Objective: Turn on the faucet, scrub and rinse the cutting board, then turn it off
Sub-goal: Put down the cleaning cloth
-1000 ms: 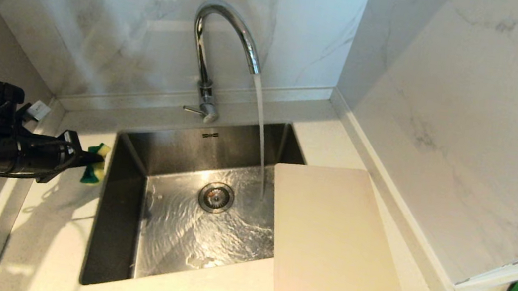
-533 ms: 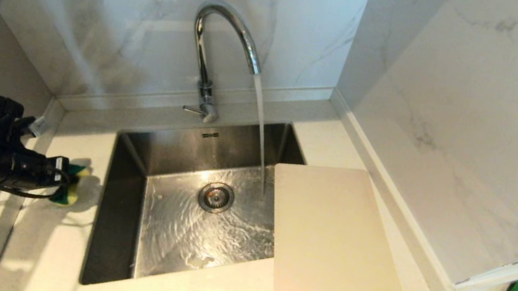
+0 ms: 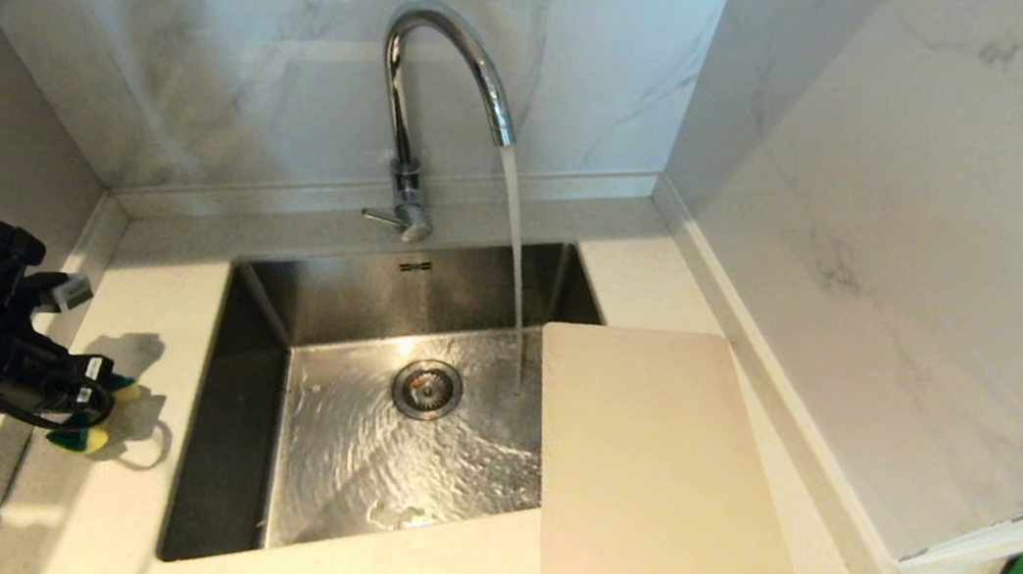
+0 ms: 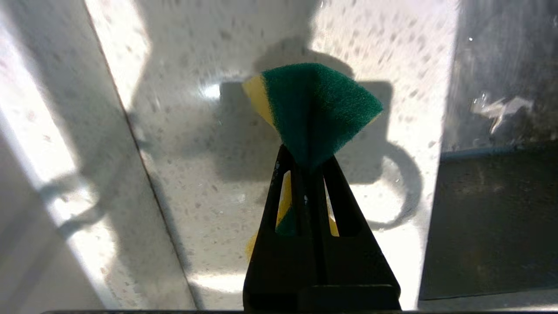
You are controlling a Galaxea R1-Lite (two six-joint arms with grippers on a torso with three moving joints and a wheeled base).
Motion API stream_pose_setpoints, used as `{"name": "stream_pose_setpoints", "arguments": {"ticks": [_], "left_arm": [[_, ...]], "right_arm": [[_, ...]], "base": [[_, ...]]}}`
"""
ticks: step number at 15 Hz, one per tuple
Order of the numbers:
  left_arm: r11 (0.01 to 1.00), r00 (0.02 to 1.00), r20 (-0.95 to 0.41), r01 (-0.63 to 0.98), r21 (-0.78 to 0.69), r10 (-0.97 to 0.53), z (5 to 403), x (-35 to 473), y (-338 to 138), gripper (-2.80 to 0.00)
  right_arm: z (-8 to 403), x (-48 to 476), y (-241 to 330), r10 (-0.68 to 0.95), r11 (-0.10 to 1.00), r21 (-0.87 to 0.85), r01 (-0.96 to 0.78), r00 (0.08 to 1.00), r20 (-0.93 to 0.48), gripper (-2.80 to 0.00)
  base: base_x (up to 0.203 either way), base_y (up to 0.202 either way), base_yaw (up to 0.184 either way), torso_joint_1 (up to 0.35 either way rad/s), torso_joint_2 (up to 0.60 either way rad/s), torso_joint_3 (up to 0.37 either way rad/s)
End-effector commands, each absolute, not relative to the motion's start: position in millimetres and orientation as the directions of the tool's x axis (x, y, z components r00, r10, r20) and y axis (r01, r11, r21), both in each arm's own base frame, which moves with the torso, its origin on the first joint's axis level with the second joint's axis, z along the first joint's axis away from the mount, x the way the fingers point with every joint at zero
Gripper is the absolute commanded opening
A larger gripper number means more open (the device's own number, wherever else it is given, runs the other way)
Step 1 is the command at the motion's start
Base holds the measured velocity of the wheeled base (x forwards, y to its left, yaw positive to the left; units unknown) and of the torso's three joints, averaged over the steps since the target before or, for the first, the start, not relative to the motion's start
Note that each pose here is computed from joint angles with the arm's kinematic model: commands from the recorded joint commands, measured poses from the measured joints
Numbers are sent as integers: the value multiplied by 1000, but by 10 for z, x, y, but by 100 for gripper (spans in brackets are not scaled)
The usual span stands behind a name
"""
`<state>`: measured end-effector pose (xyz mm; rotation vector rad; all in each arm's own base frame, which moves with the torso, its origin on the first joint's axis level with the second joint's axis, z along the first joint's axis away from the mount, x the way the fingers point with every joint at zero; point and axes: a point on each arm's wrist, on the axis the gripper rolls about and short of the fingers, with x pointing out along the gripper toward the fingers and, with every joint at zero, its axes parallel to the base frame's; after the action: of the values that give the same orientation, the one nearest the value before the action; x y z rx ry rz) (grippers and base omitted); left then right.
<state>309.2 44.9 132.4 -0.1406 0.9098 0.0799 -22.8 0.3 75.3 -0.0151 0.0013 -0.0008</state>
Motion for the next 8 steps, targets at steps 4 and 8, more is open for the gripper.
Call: {"name": "stream_pose_setpoints", "arguments": {"ticks": [4, 8], "left_arm": [[987, 569, -822, -133, -94, -2, 1166, 3083, 452, -280], [988, 606, -795, -126, -91, 4, 1220, 3072, 450, 0]], "right_arm": [[753, -228, 3, 0, 1000, -15, 0, 1000, -2, -280], [753, -228, 2, -2, 1000, -15, 2, 1000, -2, -280]], "base": [[0, 0, 0, 0, 0, 0], [0, 0, 0, 0, 0, 0]]}}
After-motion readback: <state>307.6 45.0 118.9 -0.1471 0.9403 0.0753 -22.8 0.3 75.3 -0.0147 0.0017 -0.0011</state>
